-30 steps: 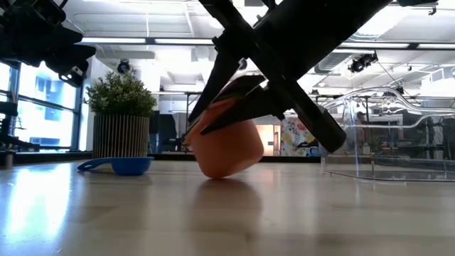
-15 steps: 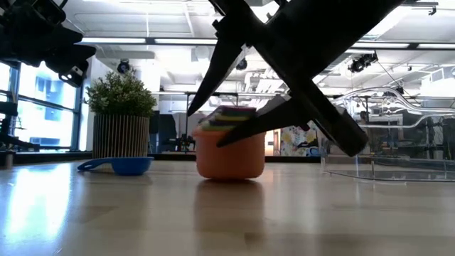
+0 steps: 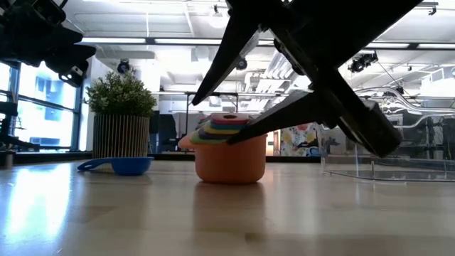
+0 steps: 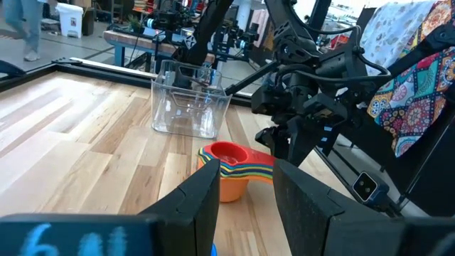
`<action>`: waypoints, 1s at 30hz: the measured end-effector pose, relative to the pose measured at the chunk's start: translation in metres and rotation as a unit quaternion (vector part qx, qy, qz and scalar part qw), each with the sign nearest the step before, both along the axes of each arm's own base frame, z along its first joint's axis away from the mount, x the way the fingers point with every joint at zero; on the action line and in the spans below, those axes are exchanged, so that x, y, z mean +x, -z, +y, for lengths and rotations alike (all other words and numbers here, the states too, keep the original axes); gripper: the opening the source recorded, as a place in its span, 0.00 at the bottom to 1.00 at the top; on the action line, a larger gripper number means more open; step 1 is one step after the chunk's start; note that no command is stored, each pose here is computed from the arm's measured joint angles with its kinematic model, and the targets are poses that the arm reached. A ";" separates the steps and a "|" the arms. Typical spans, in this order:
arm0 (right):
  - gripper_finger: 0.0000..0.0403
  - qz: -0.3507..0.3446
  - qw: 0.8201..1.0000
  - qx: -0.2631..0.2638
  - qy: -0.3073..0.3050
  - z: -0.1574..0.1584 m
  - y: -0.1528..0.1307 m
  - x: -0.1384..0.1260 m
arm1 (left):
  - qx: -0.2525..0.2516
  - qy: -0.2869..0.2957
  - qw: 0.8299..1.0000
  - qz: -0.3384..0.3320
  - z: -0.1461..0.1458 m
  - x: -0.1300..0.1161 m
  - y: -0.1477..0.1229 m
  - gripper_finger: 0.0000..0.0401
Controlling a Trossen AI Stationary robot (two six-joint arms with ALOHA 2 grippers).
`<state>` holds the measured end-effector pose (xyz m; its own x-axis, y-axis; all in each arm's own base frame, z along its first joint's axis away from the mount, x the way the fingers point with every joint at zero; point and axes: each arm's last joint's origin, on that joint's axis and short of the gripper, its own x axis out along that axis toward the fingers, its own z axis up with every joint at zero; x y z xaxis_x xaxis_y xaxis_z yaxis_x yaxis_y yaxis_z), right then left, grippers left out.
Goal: Nest measuring cups in basket
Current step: Put the stacked measuring cups into the transparent bin, then stack the dark blue measuring cup on top of the red measuring cup
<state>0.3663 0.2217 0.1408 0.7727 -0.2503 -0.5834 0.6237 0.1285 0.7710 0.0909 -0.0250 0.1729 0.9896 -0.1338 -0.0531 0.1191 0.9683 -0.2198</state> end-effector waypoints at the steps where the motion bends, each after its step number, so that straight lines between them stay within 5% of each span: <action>1: 0.46 0.000 1.000 0.000 -0.001 0.001 0.000 -0.001 | 0.000 0.000 1.000 0.000 0.000 0.000 0.000 0.30; 20: 0.46 0.050 0.998 -0.024 0.021 -0.001 -0.030 -0.032 | 0.000 0.000 1.000 0.000 0.000 0.000 0.000 0.30; 30: 0.46 0.130 0.991 0.020 0.007 -0.016 -0.025 -0.031 | 0.000 0.000 1.000 0.000 0.000 0.000 0.000 0.30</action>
<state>0.3351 0.2061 0.1657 0.5911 -0.2331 -0.7722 0.8038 0.0902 0.5880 0.0909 -0.0250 0.1730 0.9896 -0.1336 -0.0528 0.1190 0.9683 -0.2197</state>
